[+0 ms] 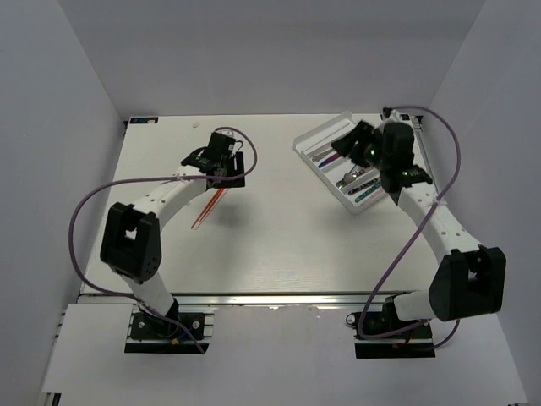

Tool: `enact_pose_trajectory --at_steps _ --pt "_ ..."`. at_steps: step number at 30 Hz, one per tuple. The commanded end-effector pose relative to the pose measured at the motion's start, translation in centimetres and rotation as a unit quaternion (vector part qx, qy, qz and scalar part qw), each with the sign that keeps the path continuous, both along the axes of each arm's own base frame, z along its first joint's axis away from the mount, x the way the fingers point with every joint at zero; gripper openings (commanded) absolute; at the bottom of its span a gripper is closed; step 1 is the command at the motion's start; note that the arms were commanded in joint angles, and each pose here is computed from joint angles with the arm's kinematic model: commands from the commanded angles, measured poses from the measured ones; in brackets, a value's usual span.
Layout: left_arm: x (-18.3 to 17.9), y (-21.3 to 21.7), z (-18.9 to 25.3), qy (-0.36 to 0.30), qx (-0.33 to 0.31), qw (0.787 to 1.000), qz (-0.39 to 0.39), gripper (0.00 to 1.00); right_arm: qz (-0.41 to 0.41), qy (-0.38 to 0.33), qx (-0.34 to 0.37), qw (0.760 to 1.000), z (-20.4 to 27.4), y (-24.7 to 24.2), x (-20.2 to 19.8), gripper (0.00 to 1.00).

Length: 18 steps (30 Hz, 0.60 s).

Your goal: Sort the eating utensils into containers

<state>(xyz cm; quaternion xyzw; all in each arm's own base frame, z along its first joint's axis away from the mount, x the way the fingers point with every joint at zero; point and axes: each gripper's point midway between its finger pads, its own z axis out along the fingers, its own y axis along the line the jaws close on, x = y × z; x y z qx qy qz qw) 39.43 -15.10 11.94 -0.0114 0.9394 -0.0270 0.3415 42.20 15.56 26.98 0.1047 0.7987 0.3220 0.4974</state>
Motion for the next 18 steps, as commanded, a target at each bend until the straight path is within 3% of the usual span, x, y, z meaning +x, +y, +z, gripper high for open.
enact_pose_trajectory --at_steps 1,8,10,18 --pt "3.5 -3.7 2.2 -0.026 -0.035 0.996 -0.082 0.79 0.086 0.072 -0.013 0.994 -7.5 1.4 -4.4 0.60" --pt "7.5 -4.7 -1.6 -0.007 0.019 0.992 -0.127 0.70 0.117 0.096 -0.032 0.988 -9.8 1.4 -6.7 0.60" --pt "8.2 -4.7 -2.1 -0.007 0.033 0.990 -0.134 0.60 0.118 0.094 -0.029 0.988 -9.8 1.4 -7.1 0.60" --pt "10.2 -3.5 -4.2 -0.002 0.099 0.981 -0.169 0.60 0.123 0.095 -0.026 0.987 -10.1 1.6 -7.3 0.61"
